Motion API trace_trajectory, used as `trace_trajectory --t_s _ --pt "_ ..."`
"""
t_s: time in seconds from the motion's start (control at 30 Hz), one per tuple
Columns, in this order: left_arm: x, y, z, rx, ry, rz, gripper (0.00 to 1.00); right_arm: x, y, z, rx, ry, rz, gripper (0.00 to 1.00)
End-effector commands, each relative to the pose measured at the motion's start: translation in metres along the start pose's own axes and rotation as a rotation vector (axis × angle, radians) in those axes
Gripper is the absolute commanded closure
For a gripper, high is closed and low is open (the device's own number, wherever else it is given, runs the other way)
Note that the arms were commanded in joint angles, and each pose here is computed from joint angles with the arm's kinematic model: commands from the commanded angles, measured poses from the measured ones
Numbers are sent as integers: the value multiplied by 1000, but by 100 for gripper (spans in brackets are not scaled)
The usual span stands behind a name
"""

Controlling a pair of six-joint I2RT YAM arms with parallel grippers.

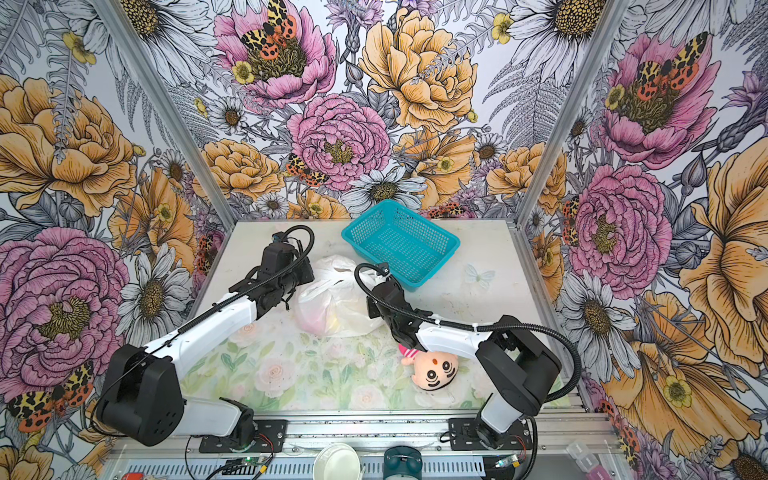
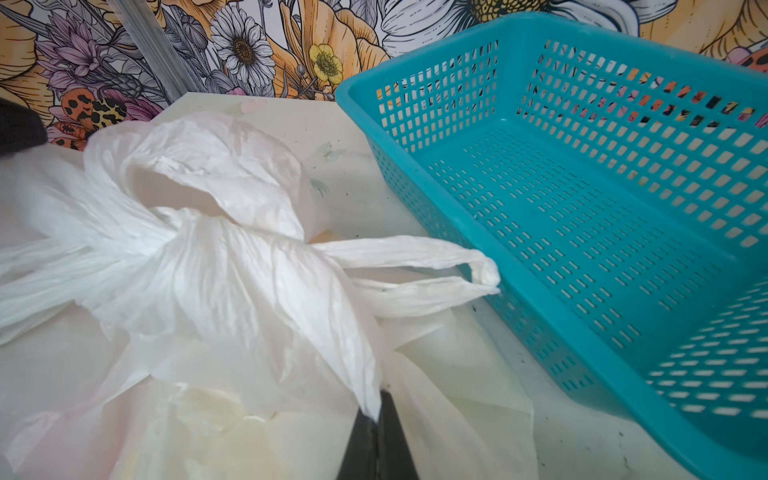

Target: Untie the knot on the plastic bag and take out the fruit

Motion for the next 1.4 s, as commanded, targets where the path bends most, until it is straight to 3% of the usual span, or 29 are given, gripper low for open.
trace_trajectory --t_s 0.0,0.9,1.13,1.37 --pt "7 10 7 30 21 -59 100 5 15 -17 -53 -50 -64 100" --pt "17 13 39 124 76 -125 100 27 -9 -60 -220 -134 -160 100" --pt "6 8 52 208 23 -94 100 31 -18 -66 -272 -135 -179 100" --pt "8 9 70 251 50 -114 100 36 -27 -74 -316 -154 -208 100"
Point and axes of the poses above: each gripper's point midway between its finger pads, its own x axis back along the fingers, its own z axis along the line the jaws close on, y = z × x, the point moved 5 cm from there along x, back along the fingers, and after that the axes turned 1 degree about -x, right-handed, at the moved point
